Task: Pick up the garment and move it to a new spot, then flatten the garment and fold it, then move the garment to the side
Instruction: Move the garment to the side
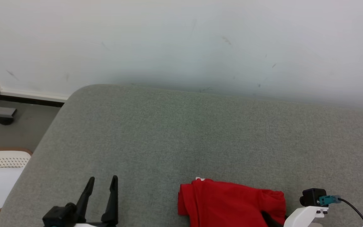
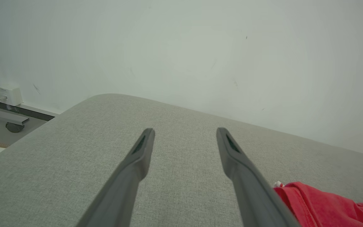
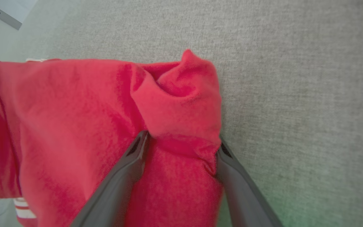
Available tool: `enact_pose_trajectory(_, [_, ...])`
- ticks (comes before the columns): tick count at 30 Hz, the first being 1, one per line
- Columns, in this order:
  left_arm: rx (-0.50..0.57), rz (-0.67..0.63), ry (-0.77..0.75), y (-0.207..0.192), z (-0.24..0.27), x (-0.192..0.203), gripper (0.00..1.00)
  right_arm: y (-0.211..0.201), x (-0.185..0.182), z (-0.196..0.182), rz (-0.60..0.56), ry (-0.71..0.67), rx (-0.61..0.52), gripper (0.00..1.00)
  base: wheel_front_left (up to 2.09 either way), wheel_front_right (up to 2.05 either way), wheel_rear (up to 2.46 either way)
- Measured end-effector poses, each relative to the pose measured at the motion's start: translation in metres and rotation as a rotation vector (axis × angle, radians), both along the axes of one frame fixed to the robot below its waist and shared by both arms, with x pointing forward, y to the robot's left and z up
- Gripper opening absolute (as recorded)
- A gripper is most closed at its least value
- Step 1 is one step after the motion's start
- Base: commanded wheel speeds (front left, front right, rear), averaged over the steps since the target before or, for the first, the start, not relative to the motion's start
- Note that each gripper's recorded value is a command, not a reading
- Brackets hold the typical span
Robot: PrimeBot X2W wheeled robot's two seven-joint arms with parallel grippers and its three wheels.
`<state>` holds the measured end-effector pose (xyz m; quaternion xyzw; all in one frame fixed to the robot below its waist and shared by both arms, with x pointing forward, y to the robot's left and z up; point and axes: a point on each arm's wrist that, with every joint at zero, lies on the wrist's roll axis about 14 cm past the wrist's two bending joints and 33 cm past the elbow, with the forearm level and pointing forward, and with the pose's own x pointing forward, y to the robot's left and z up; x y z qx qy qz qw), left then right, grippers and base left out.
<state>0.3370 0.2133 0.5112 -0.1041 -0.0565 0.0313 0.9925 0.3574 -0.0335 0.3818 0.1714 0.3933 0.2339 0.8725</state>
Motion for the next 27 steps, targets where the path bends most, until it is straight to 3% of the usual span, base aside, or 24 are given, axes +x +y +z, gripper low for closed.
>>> enact_pose_trajectory(1, [0.000, 0.001, 0.001, 0.000, 0.000, 0.000, 1.00, 0.000, 0.000, 0.000, -0.004, 0.006, 0.006, 0.88, 0.00, 0.00, 0.00])
enact_pose_trajectory(2, [0.000, 0.001, 0.002, 0.000, -0.001, 0.000, 1.00, 0.000, 0.000, 0.000, -0.006, 0.012, 0.009, 0.44, 0.00, 0.00, 0.00])
enact_pose_trajectory(3, [0.000, 0.000, 0.002, 0.000, -0.001, 0.000, 1.00, -0.001, 0.001, 0.000, -0.005, 0.013, 0.008, 0.30, 0.00, 0.00, 0.00])
enact_pose_trajectory(4, [0.000, -0.001, 0.003, 0.000, -0.001, 0.000, 1.00, -0.002, 0.001, 0.000, -0.007, 0.011, 0.007, 0.00, 0.00, 0.00, 0.00])
enact_pose_trajectory(16, [-0.005, -0.092, -0.019, -0.029, 0.006, 0.017, 1.00, -0.029, 0.023, 0.031, -0.065, -0.143, -0.005, 0.00, 0.00, 0.00, 0.00])
enact_pose_trajectory(27, [-0.027, -0.322, -0.068, -0.108, 0.024, 0.048, 1.00, -0.099, 0.041, 0.070, -0.228, -0.294, -0.055, 0.00, 0.00, 0.00, 0.00])
